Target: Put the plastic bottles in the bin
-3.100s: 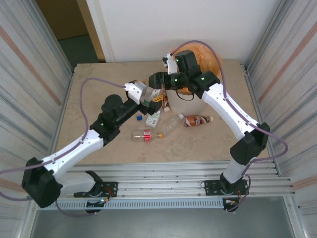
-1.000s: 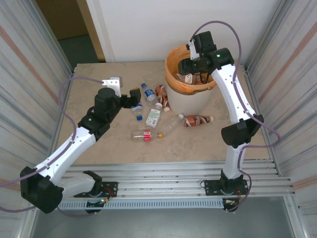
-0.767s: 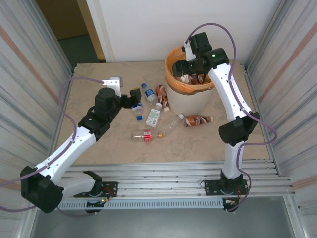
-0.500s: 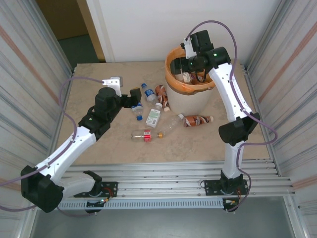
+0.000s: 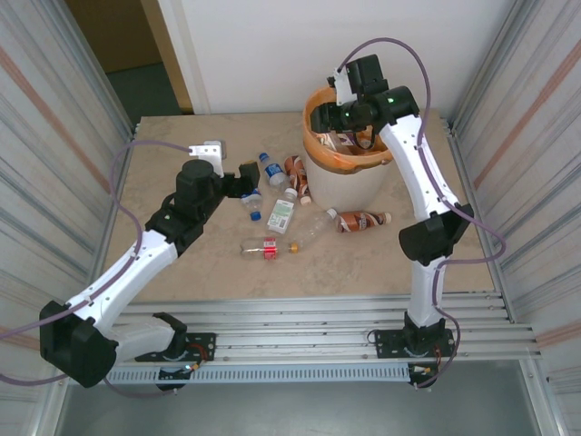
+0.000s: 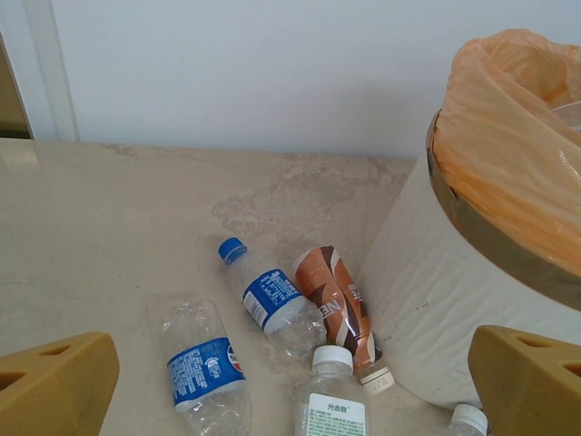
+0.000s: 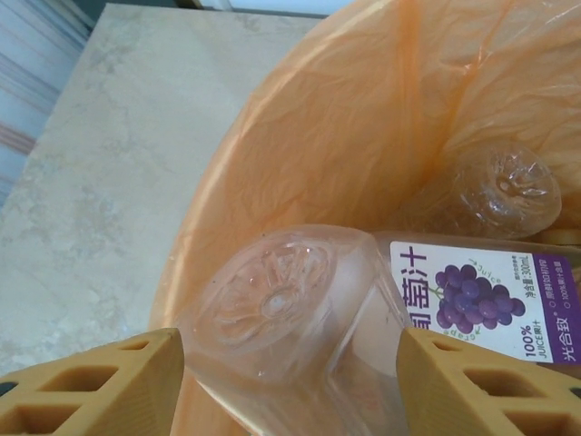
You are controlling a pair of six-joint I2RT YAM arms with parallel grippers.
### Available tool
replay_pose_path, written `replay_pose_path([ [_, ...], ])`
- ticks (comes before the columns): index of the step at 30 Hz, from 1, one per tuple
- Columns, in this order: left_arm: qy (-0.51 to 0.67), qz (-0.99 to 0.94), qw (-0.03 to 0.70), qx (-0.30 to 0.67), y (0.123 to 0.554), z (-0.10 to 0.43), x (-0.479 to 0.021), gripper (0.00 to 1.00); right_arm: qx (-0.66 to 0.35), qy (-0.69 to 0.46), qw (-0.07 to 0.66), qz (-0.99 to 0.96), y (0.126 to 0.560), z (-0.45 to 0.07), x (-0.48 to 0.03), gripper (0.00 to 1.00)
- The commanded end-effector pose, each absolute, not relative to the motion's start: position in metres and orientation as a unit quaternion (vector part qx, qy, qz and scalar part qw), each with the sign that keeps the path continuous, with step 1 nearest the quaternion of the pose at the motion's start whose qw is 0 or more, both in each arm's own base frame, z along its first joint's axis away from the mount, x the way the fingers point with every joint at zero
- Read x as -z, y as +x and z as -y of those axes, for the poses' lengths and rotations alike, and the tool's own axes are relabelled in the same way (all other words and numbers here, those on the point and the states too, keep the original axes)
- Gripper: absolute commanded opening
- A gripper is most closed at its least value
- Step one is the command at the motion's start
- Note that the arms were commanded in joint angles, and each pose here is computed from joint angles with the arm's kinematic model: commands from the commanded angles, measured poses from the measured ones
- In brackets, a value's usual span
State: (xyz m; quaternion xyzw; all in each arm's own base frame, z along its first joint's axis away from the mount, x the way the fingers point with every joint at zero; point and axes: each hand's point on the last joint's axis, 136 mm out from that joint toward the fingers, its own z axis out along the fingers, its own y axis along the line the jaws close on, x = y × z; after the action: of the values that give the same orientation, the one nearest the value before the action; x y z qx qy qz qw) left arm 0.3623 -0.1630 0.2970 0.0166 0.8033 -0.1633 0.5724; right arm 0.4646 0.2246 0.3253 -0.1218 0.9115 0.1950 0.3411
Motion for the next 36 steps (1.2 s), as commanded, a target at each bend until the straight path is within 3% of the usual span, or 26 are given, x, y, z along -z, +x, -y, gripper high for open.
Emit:
replay_pose_path([
  [1,0.009,-0.796,0.580,0.173,0.366,0.162,-0.311,0.99,-0.158,-0.106,0.339,-0.921,0.473,-0.216,-0.314,0.57],
  [12,0.013,-0.801,0.572,0.173,0.370,0.166,-0.306,0.99,-0.114,-0.092,0.323,-0.935,0.487,-0.204,-0.286,0.53],
  [18,0.018,-0.806,0.568,0.165,0.372,0.166,-0.304,0.99,-0.122,-0.087,0.341,-0.928,0.490,-0.202,-0.300,0.55],
  [26,0.028,-0.818,0.555,0.145,0.370,0.163,-0.296,0.99,-0.136,-0.082,0.395,-0.905,0.473,-0.195,-0.354,0.74],
  [36,0.017,-0.845,0.517,0.133,0.365,0.153,-0.273,0.99,-0.100,-0.045,0.453,-0.884,0.441,-0.162,-0.400,0.90],
])
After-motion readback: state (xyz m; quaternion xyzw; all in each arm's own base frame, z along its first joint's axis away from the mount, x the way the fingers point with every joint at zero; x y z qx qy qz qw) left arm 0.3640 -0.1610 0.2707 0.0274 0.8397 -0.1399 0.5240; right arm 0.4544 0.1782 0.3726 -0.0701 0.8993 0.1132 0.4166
